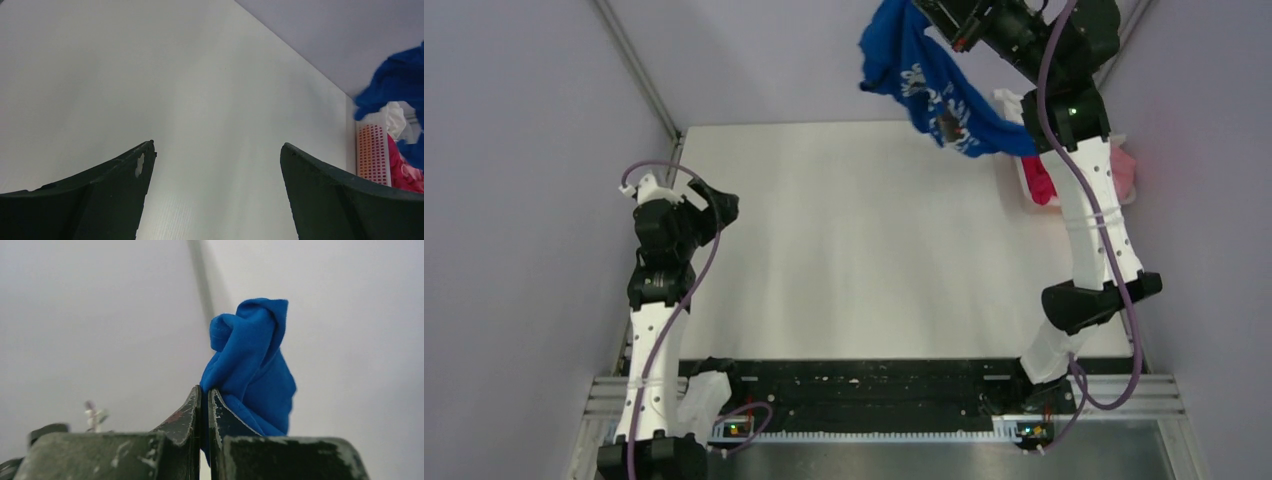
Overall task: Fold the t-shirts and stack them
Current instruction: Move the tshirt to the center of the board, then flatten out the tshirt
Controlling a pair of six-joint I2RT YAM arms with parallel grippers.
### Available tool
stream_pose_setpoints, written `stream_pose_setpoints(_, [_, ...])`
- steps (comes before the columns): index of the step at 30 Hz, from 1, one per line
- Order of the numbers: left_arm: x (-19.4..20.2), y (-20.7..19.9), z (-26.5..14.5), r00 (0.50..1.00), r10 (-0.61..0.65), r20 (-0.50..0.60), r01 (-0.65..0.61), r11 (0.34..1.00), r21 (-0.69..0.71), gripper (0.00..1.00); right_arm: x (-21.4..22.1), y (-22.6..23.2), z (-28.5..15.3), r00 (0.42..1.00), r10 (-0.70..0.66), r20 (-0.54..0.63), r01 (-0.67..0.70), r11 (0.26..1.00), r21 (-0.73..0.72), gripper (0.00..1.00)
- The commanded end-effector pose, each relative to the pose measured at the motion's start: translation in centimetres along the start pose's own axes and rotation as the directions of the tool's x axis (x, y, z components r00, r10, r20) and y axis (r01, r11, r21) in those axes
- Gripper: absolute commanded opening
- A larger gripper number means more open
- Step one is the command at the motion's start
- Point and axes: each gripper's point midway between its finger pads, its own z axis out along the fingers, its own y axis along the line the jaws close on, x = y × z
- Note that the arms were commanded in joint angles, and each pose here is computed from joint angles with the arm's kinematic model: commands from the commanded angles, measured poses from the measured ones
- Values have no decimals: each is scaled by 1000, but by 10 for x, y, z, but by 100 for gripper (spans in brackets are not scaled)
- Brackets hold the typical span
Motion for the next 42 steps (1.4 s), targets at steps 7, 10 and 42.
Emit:
stream_pose_setpoints(7, [7,-3,-19,998,-54,-22,54,999,-5,99,27,34,-36,998,58,-30,-57,998,32,0])
stream_pose_setpoints(10, [17,1,-19,996,-72,-52,72,997,-12,99,94,-25,-76,990,85,-114,-43,944,328,0])
stream_pose_setpoints(42, [235,117,32,710,-206,-674,-224,841,-493,81,436,-48,-273,631,384,-674,217,747,629,99])
